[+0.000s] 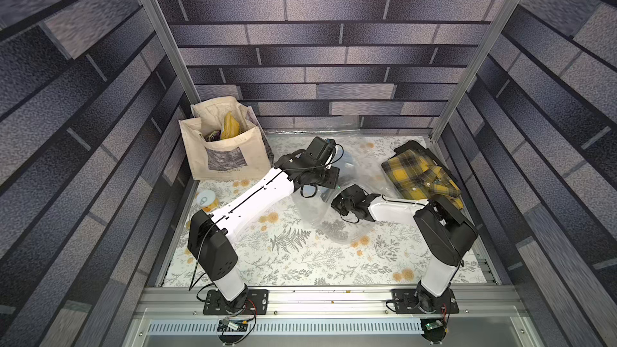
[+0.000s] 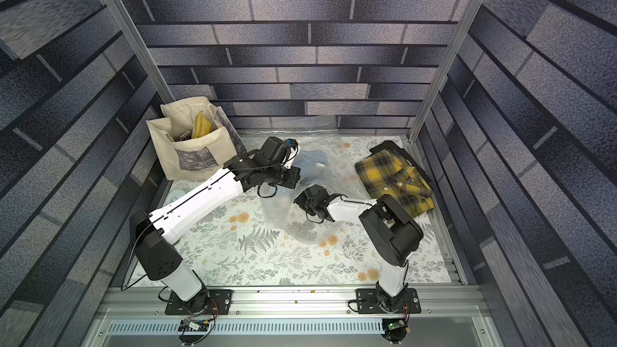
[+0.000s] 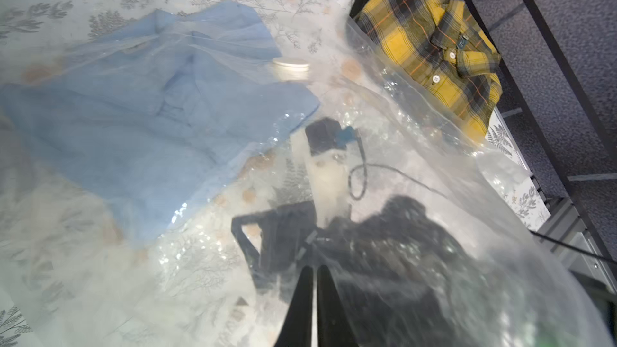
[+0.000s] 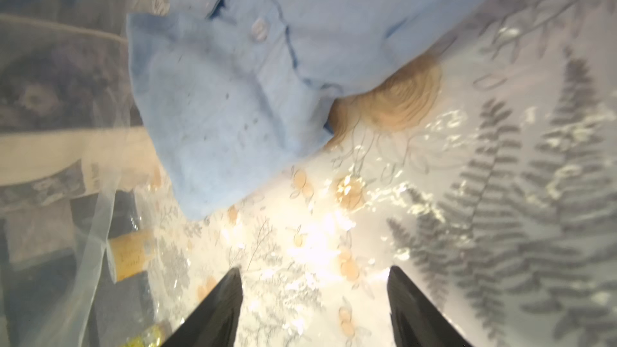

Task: Place the folded shirt into the vacuum bag
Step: Place the shirt in the vacuum bag, then adjust the vacuum bag at the center of the board, then move the shirt from the vacuum bag, then pick up the shirt in the vacuum bag.

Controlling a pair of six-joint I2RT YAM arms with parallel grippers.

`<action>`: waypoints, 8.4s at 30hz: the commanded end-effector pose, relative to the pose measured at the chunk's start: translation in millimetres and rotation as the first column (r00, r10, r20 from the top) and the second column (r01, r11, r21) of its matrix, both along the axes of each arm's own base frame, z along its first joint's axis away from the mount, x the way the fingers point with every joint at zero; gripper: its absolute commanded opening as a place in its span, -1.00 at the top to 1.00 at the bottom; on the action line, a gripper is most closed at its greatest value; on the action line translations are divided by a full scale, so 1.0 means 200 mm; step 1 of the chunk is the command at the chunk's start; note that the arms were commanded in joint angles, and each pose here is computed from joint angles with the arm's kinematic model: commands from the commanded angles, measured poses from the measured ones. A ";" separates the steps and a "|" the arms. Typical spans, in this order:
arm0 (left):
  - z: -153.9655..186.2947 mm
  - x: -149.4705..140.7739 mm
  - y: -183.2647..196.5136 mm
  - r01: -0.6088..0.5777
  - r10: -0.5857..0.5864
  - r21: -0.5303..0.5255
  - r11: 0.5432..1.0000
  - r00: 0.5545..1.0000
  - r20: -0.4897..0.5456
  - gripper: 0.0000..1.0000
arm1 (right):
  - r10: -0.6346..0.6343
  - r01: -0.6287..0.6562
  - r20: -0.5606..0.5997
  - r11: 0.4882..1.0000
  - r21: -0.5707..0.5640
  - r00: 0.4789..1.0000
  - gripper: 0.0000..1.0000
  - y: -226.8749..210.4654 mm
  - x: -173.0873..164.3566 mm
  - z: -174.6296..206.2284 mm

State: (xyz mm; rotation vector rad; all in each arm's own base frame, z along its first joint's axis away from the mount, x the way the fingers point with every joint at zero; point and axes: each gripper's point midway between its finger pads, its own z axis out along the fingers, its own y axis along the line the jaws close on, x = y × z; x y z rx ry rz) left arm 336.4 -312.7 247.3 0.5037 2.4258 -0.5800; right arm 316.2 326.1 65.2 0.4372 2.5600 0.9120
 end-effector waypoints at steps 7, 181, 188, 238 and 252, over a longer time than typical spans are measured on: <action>0.07 0.11 0.01 -0.002 0.002 -0.004 1.000 0.998 0.057 0.83 | 0.114 -0.131 -0.113 0.979 -0.157 0.987 -0.42 -0.01 -0.25 -0.02; -0.61 -0.18 0.78 -0.446 0.448 0.074 0.892 0.850 -0.278 -0.19 | 0.929 -0.765 -0.085 0.242 -0.596 0.361 1.00 0.14 -0.56 0.18; -0.55 -0.15 0.81 -0.456 0.460 0.077 0.887 0.852 -0.250 -0.28 | 0.918 -0.810 -0.092 0.290 -0.510 0.386 0.30 0.18 -0.62 0.06; -0.51 -0.14 -0.05 0.089 -0.134 -0.141 0.986 0.926 -0.353 1.00 | -0.072 0.024 -0.136 0.944 -0.329 0.988 0.82 -1.05 -0.54 0.05; -0.81 0.04 0.27 -0.110 0.026 -0.164 0.980 0.895 -0.446 1.00 | -0.092 0.041 -0.106 0.911 -0.410 0.990 0.91 -1.06 -0.40 -0.03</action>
